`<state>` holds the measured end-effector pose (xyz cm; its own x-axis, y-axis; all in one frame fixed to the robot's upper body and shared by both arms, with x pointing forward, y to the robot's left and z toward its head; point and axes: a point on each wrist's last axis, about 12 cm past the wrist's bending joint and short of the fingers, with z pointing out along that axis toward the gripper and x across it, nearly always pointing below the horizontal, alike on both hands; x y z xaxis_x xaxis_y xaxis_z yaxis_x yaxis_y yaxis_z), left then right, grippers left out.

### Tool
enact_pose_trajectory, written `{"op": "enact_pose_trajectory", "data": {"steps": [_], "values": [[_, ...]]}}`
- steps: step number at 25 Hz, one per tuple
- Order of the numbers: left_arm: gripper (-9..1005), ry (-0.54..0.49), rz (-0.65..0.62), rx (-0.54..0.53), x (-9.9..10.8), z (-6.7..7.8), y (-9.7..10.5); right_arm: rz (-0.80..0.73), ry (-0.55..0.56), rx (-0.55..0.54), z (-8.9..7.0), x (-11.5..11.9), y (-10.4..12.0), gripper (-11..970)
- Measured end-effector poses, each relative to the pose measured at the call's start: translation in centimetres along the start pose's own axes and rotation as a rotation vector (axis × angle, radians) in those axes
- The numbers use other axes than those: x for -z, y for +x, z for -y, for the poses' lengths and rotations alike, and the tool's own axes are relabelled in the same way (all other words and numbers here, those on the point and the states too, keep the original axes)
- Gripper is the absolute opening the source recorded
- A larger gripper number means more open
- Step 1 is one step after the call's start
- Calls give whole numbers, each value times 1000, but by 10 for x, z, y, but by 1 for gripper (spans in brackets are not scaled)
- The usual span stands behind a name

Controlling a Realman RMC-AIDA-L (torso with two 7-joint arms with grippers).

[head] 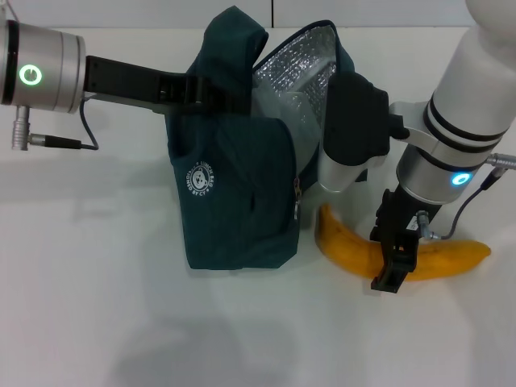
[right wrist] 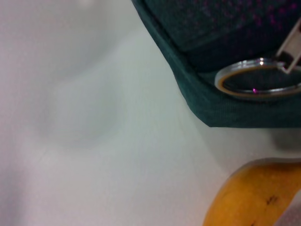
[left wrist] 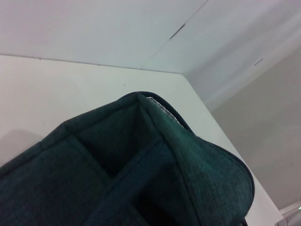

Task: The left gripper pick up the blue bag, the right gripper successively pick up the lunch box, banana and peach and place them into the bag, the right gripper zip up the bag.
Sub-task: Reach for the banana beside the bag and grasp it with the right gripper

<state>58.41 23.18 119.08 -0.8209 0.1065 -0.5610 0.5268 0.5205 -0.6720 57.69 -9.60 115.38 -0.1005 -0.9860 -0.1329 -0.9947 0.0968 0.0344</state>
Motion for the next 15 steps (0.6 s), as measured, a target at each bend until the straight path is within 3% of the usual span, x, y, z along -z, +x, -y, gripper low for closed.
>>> {"op": "enact_pose_trajectory", "data": {"steps": [15], "values": [[39,0,1,-6,0,1,-2,-4,1,-15,2,3,-2,622]]}}
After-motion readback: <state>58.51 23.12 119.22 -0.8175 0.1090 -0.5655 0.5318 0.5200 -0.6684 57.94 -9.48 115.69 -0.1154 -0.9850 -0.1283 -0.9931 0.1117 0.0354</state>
